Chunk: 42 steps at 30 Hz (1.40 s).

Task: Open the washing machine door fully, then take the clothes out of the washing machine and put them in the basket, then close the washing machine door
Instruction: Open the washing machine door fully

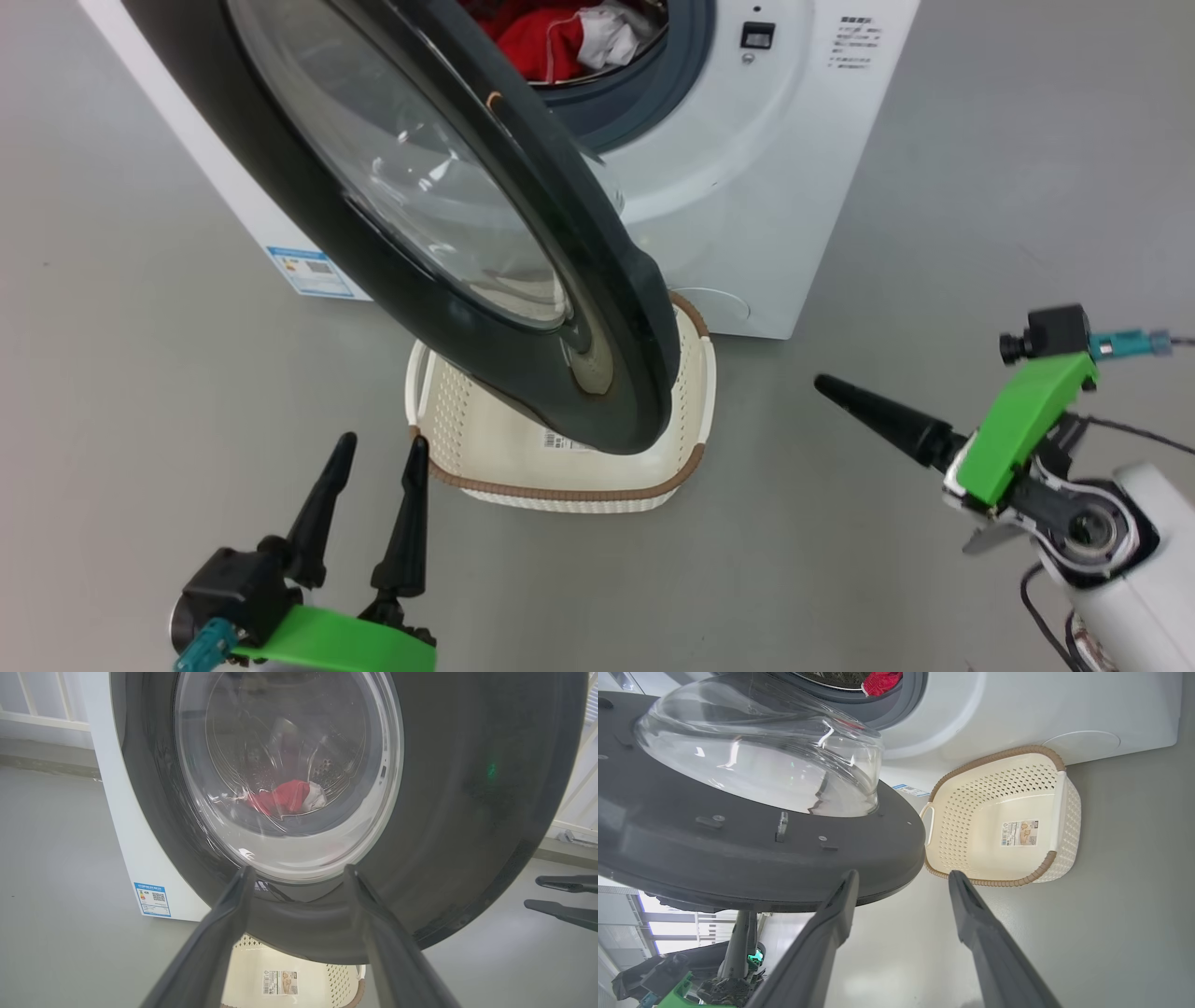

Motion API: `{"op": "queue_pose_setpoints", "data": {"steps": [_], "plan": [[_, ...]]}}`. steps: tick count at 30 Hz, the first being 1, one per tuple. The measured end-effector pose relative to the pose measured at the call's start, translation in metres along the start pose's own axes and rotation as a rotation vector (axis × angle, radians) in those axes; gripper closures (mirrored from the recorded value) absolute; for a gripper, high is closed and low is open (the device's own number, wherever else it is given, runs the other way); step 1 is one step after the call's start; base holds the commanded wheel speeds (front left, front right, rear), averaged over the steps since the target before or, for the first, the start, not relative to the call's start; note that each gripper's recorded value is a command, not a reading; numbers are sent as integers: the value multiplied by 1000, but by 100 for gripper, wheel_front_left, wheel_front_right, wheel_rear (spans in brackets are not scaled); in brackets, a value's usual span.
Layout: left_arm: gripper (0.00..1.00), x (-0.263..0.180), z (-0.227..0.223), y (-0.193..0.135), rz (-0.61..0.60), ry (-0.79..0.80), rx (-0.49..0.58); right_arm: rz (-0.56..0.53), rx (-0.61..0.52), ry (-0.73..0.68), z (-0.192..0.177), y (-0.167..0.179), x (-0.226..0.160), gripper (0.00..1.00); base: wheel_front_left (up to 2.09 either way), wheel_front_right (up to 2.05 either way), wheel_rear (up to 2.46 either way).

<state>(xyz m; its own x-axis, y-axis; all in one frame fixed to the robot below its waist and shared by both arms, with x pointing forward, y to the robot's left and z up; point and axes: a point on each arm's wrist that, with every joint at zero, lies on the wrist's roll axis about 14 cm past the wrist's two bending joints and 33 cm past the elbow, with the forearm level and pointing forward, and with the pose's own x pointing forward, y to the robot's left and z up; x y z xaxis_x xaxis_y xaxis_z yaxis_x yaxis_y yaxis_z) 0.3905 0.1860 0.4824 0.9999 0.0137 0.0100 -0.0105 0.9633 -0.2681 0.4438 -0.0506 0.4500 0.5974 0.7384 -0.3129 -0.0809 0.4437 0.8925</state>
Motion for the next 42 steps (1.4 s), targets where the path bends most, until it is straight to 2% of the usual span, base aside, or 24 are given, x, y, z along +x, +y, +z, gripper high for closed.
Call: {"op": "queue_pose_setpoints", "data": {"steps": [5, 12, 17, 21, 27, 34, 39, 42], "plan": [[0, -5, -3, 1, 5, 10, -5, -89, -63, -37, -10, -24, -16, 0, 0, 0, 0], [0, -7, -5, -1, -2, 16, -1, -149, -101, -89, -18, -42, -32, 0, 0, 0, 0], [0, -8, -6, -2, -3, 19, -3, -179, -217, -149, -14, -46, -42, 0, 0, 0, 0], [0, -12, -10, -1, 1, 31, -4, -196, -352, -195, -14, -47, -49, 0, 0, 0, 0], [0, -12, -10, -2, -3, 29, -5, -196, -438, -264, -16, -50, -56, 0, 0, 0, 0], [0, -14, -14, -1, 2, 41, -5, -255, -533, -354, -1, -67, -70, 0, 0, 0, 0], [0, -14, -12, 2, 10, 37, -4, -261, -618, -511, 39, -50, -81, 0, 0, 0, 0], [0, -14, -12, 3, 13, 35, -3, -291, -652, -537, 32, -54, -88, 0, 0, 0, 0]]}}
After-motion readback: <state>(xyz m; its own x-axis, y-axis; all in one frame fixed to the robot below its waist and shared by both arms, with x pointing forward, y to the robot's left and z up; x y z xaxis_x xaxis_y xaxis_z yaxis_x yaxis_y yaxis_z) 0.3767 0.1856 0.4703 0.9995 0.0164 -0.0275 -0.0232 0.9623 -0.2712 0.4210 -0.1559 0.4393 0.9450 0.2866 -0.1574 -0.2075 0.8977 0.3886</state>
